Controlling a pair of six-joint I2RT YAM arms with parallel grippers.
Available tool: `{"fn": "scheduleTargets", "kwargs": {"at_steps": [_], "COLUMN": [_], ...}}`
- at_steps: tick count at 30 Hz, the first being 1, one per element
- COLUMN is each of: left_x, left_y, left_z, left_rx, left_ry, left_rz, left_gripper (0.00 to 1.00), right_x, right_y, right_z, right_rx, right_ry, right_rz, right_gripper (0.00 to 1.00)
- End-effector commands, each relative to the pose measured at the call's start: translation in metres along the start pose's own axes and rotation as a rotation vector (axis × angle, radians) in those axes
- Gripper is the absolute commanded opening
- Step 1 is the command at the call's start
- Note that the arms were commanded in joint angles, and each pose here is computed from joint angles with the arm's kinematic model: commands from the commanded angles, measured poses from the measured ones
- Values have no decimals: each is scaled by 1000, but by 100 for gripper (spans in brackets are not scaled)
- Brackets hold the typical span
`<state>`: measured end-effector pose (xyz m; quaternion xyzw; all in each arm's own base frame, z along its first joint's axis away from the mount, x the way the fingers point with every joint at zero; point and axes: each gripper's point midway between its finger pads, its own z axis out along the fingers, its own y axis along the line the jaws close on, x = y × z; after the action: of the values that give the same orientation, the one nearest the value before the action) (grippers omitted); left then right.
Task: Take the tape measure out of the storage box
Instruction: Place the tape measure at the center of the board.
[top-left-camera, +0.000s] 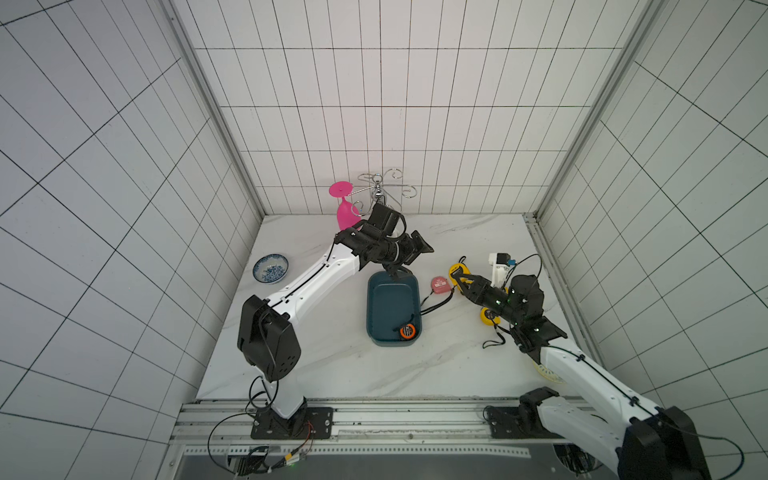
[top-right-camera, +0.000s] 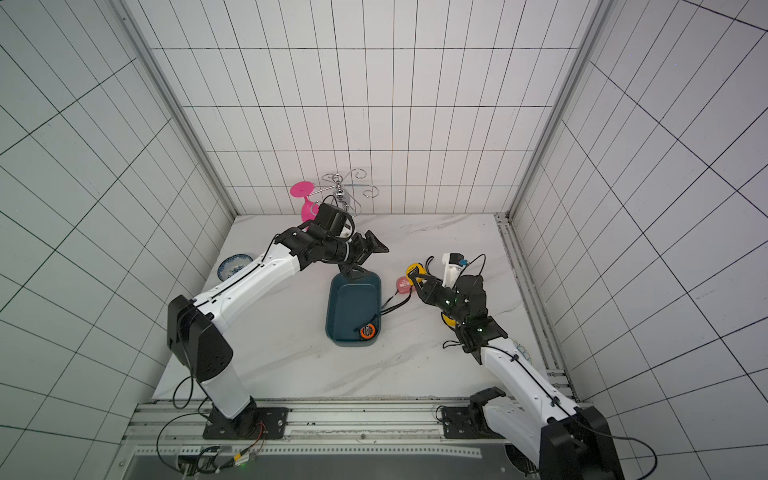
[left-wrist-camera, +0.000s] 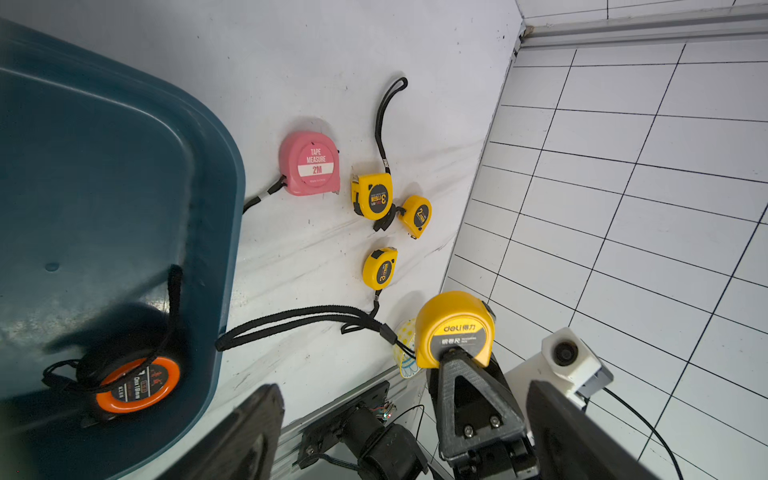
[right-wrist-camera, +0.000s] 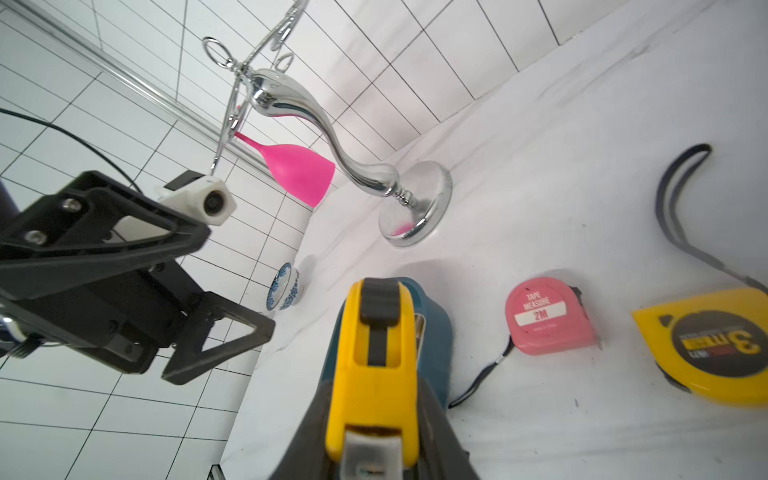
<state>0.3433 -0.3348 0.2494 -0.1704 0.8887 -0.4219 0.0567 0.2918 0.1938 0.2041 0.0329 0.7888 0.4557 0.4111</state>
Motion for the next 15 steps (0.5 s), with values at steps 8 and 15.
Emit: {"fn": "scheduleTargets", "kwargs": {"at_steps": [8,15], "left_x": [1,0], "left_y": [6,11], "left_z": [-7,-10], "left_rx": [-13,-25], "left_ry": [-18,-26], "left_rz": [19,19], "left_gripper": [98,98], "right_x": [53,62], "right_y": [-65,-97], "right_z": [13,23], "right_rx": [67,136], "right_ry": [166,200], "right_rz": [186,285], "right_gripper": [5,3]}}
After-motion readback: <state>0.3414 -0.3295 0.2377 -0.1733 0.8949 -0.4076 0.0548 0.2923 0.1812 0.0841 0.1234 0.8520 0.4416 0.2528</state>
